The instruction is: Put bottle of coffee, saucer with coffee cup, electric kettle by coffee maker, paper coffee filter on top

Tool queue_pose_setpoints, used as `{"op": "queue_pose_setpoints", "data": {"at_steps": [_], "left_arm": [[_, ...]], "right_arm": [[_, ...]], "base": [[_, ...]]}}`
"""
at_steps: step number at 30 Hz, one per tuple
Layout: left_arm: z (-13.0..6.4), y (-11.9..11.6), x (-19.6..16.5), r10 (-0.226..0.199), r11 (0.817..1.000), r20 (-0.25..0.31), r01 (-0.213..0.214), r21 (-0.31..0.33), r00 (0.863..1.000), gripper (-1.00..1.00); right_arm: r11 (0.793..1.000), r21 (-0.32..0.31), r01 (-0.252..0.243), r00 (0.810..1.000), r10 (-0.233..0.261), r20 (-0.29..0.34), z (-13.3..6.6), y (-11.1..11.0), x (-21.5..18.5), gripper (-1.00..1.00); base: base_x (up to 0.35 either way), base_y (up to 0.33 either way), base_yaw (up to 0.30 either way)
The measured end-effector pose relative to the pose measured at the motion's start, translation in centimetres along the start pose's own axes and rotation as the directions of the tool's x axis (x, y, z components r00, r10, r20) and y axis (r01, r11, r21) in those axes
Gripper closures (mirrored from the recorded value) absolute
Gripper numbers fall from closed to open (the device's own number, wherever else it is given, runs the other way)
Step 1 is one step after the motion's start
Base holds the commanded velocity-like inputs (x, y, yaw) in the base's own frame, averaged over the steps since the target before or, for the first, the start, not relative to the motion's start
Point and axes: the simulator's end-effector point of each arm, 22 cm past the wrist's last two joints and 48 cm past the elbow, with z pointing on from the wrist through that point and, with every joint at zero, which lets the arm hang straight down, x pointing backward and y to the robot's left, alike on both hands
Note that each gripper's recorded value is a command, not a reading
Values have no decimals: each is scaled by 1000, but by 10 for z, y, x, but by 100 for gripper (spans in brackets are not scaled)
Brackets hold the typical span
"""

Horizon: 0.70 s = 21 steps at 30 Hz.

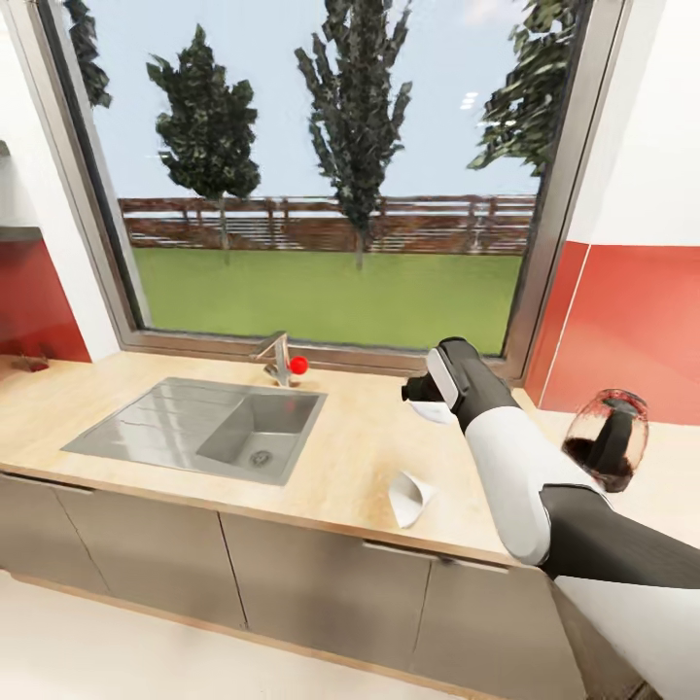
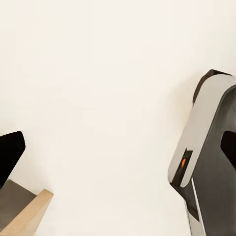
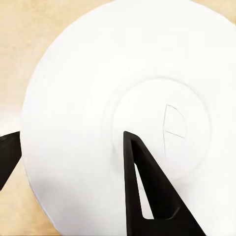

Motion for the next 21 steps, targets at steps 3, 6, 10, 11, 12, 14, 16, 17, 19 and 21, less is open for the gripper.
{"op": "queue_pose_setpoints", "data": {"at_steps": [3, 6, 10, 11, 12, 14, 16, 17, 19, 21], "left_arm": [[0, 0, 0, 0, 1000, 1, 0, 0, 1000, -100], [0, 0, 0, 0, 1000, 1, 0, 0, 1000, -100], [0, 1, 0, -4, 1000, 2, 4, -1, 1000, -100], [0, 1, 0, -5, 1000, 2, 5, -2, 1000, -100], [0, 1, -1, -5, 1000, 2, 5, -2, 1000, -100], [0, 1, 0, -6, 1000, 2, 6, -2, 1000, -100], [0, 1, 0, -6, 1000, 2, 6, -2, 1000, -100], [0, 1, 0, -6, 1000, 2, 6, -2, 1000, -100], [0, 1, 0, -6, 1000, 2, 6, -2, 1000, -100], [0, 1, 0, -6, 1000, 2, 6, -2, 1000, -100]], "right_arm": [[1000, -3, -1, 1000, 1, 6, 0, 1, 0, 100], [1000, -3, -1, 1000, 1, 7, 0, 1, -1, 100], [1000, -4, -2, 1000, 2, 8, 0, 1, -1, 100], [1000, -4, -2, 1000, 2, 8, 0, 1, -1, 100], [1000, -4, -2, 1000, 2, 8, 0, 1, -1, 100], [1000, -4, -2, 1000, 2, 8, 0, 1, -1, 100], [1000, -4, -2, 1000, 2, 7, 1, 1, -1, 100], [1000, -4, -2, 1000, 2, 8, 0, 1, -1, 100], [1000, -4, -1, 1000, 1, 6, 1, 1, 0, 100], [1000, -4, -1, 1000, 1, 5, 1, 1, 0, 100]], "base": [[-59, 321, 0], [-17, 335, 0], [-3, 341, 0], [0, 342, 0], [0, 342, 0], [0, 342, 0], [0, 342, 0], [0, 342, 0], [0, 343, 0], [0, 343, 0]]}}
